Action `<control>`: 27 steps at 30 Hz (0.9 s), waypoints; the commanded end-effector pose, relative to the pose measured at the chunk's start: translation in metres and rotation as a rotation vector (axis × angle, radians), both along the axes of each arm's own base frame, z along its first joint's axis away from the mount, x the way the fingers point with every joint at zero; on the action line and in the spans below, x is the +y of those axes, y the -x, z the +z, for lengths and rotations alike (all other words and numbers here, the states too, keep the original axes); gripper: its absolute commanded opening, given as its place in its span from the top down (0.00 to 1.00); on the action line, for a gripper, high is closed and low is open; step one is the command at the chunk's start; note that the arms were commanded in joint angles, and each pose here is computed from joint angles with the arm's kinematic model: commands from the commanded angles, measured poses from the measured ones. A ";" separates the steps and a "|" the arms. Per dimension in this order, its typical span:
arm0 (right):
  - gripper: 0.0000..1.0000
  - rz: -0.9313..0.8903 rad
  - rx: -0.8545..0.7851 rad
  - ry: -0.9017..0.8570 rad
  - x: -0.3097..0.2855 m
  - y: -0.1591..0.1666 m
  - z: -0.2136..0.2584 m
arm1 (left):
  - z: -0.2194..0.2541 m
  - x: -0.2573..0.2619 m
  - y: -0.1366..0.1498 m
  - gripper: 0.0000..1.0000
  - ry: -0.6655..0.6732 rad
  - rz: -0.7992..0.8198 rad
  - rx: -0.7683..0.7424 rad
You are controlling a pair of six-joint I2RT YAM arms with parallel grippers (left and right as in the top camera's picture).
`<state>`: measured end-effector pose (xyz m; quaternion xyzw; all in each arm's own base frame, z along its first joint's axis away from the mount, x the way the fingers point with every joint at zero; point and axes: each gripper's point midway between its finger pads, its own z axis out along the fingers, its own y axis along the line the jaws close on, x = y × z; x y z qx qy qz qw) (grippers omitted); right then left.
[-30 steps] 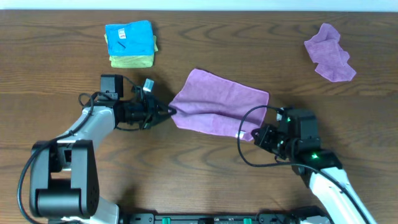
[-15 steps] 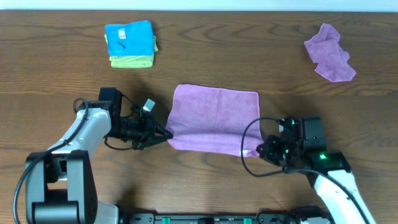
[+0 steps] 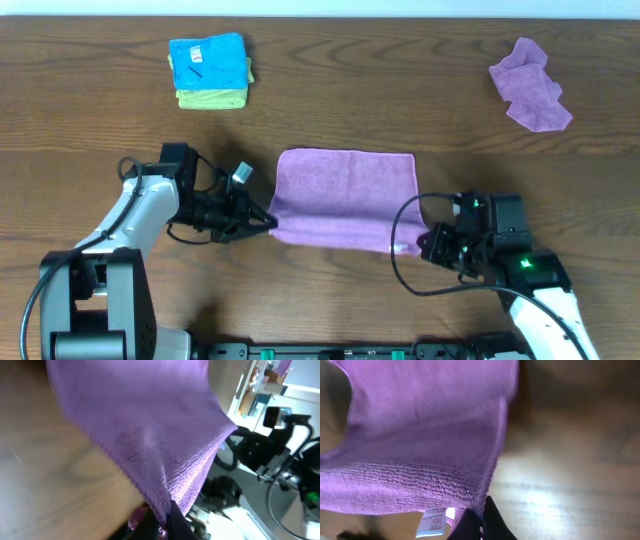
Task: Fold the cloth
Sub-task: 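Lift the near edge with both grippers and fold it over the far edge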
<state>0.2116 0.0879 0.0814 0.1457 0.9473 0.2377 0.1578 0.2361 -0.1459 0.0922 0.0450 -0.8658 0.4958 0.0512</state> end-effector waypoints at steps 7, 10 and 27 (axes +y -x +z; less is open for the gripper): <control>0.99 -0.102 -0.162 0.152 -0.028 -0.057 0.002 | 0.001 0.010 -0.060 0.94 -0.047 0.177 -0.102; 0.99 -0.098 -0.161 0.154 -0.027 -0.070 -0.009 | 0.003 0.007 -0.081 0.94 -0.072 0.208 -0.178; 0.99 -0.123 -0.252 0.179 -0.028 -0.124 -0.033 | -0.027 -0.004 -0.151 0.94 -0.178 0.334 -0.354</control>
